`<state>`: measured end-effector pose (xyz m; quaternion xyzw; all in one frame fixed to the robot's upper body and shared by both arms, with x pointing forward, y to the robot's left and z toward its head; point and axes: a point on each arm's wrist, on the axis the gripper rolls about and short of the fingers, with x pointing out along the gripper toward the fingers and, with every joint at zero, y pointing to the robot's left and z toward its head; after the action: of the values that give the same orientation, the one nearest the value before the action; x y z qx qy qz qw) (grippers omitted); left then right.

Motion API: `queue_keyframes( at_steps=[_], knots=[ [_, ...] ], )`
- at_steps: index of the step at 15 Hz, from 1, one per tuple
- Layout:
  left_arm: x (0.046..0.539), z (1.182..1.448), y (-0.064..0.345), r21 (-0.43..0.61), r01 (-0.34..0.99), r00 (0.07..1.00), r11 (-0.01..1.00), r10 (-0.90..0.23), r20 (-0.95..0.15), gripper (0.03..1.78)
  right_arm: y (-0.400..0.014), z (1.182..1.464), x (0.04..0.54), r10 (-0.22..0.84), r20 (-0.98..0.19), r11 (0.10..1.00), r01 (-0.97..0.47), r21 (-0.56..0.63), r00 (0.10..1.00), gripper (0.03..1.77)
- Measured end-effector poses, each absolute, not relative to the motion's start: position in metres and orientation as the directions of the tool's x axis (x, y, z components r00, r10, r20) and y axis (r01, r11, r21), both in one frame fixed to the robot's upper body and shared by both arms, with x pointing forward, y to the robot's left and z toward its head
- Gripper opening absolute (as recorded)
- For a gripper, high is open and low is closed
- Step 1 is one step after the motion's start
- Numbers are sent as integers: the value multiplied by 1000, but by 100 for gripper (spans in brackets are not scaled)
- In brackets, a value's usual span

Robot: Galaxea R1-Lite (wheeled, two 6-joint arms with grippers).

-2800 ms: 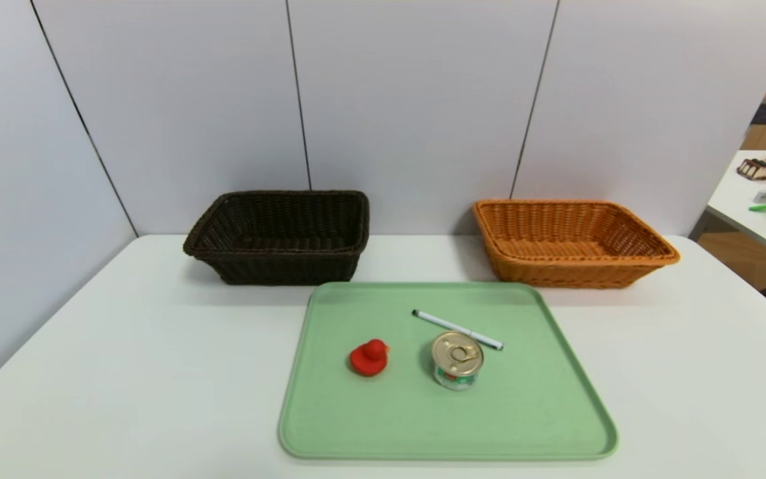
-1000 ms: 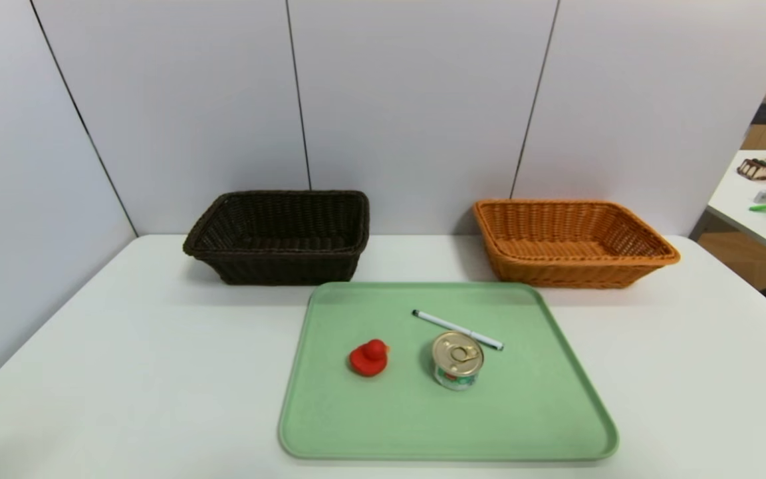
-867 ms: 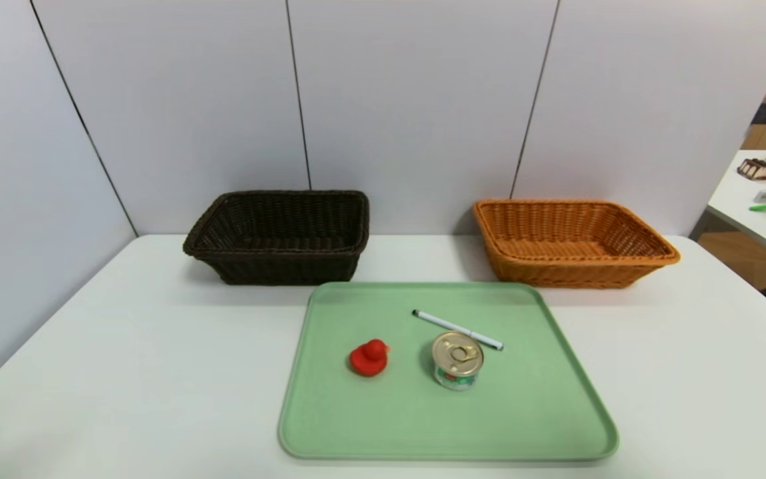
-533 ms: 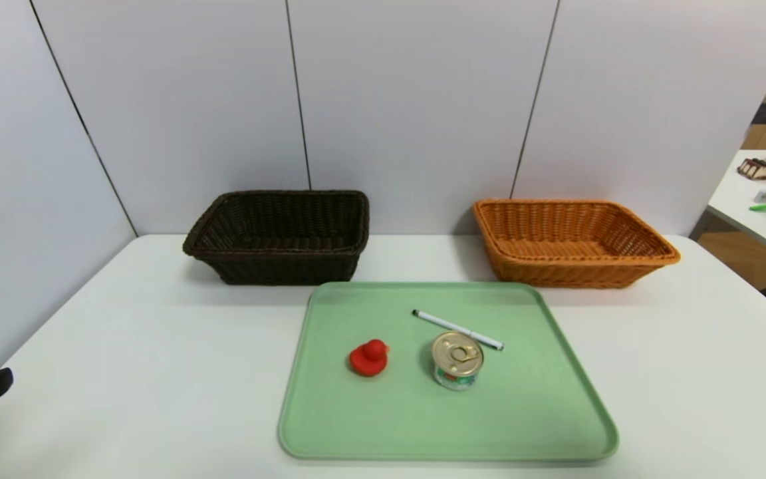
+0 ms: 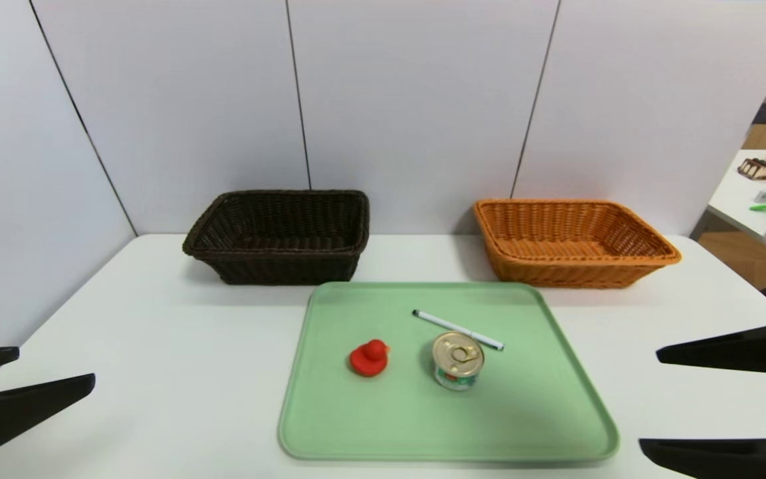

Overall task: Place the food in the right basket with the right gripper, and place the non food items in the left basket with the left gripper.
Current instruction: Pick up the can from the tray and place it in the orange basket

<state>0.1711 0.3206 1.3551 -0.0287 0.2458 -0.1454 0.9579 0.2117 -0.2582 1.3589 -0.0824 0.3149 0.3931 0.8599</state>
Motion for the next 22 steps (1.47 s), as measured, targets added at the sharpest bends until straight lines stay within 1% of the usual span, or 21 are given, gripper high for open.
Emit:
queue_keyframes(
  at_steps=[2,7,9,11,16,19,22],
  knots=[
    [187,1354,319,-116,245,838,963,-270,-473,169,-244,1351,232,602,-616,696,-712,94,508,171],
    [228,1345,308,-122,255,804,959,-281,-524,169,-216,1328,275,550,-644,731,-679,63,532,171],
    [245,1339,300,-112,257,791,960,-276,-547,169,-208,1318,289,530,-666,740,-670,59,526,171],
    [257,1332,290,-127,265,763,956,-289,-579,169,-200,1309,300,500,-692,751,-659,47,521,171],
    [272,1322,280,-131,282,731,950,-301,-613,169,-167,1288,323,483,-721,734,-679,23,497,171],
    [275,1320,280,-113,264,732,958,-275,-623,169,-148,1275,330,465,-748,721,-693,9,474,171],
    [275,1319,280,-103,254,734,962,-261,-626,169,-133,1266,334,427,-767,725,-688,-25,479,171]
  ],
)
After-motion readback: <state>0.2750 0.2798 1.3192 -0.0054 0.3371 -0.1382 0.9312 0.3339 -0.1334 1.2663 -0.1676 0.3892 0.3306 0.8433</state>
